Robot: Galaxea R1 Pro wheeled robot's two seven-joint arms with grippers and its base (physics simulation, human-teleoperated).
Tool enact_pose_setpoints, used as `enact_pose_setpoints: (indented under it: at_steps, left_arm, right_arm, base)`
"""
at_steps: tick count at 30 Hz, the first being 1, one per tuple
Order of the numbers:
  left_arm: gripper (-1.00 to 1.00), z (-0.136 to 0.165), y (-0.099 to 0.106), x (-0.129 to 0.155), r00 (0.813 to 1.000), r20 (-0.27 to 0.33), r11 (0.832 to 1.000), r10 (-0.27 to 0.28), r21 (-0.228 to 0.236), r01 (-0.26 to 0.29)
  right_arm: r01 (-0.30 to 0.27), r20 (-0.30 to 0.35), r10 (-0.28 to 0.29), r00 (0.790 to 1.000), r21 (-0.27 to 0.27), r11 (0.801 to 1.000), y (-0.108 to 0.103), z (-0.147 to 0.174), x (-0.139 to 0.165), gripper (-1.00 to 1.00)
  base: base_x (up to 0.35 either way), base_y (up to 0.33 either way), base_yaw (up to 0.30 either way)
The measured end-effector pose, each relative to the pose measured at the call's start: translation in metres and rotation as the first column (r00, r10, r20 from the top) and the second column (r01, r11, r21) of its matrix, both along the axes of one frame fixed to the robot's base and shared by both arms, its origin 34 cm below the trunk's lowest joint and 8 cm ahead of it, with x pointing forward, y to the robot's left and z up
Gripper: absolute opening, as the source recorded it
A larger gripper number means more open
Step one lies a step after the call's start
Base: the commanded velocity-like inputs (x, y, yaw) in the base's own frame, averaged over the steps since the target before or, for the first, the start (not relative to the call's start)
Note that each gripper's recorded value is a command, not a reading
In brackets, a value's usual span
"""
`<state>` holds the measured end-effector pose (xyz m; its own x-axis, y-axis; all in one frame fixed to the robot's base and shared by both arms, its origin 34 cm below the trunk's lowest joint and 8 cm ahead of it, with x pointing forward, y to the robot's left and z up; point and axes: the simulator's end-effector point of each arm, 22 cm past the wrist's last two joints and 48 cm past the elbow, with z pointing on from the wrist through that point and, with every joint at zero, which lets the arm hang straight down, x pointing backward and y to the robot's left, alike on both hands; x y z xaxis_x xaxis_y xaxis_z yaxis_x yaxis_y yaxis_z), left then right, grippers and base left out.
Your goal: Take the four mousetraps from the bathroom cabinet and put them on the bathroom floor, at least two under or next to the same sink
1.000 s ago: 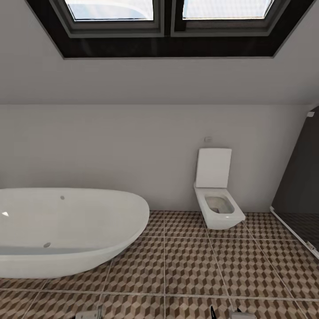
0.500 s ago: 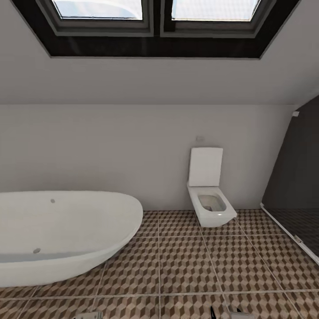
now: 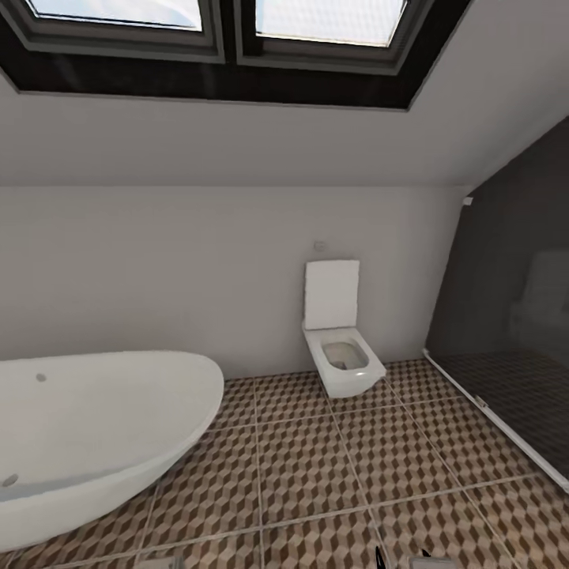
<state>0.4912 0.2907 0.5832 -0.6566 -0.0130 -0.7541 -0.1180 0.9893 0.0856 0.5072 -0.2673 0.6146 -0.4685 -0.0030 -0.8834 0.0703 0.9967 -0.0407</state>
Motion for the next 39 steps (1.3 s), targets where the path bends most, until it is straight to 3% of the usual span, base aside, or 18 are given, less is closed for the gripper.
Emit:
enact_pose_setpoints:
  at_steps: [15, 26, 39]
  left_arm:
    - [1.00, -0.0030, -0.0008, -0.0030, 1.000, -0.007, 1.000, 0.000, -0.001, 0.000]
    - [1.00, -0.0020, -0.0011, -0.0037, 1.000, 0.030, 1.000, 0.001, -0.002, -0.001]
    - [1.00, -0.0031, -0.0008, -0.0049, 1.000, 0.031, 1.000, 0.002, -0.001, -0.002]
  right_arm:
    - [-0.001, 0.000, 0.001, 1.000, 0.000, 1.000, 0.0001, 0.0001, 0.0000, 1.00]
    - [-0.001, 0.000, 0.001, 1.000, 0.000, 1.000, 0.0001, 0.0000, 0.0000, 1.00]
    - [-0.001, 0.000, 0.001, 1.000, -0.001, 1.000, 0.0001, 0.0001, 0.0001, 1.00]
  base:
    - [0.000, 0.000, -0.292]
    - [0.000, 0.000, -0.292]
    - [0.000, 0.000, -0.292]
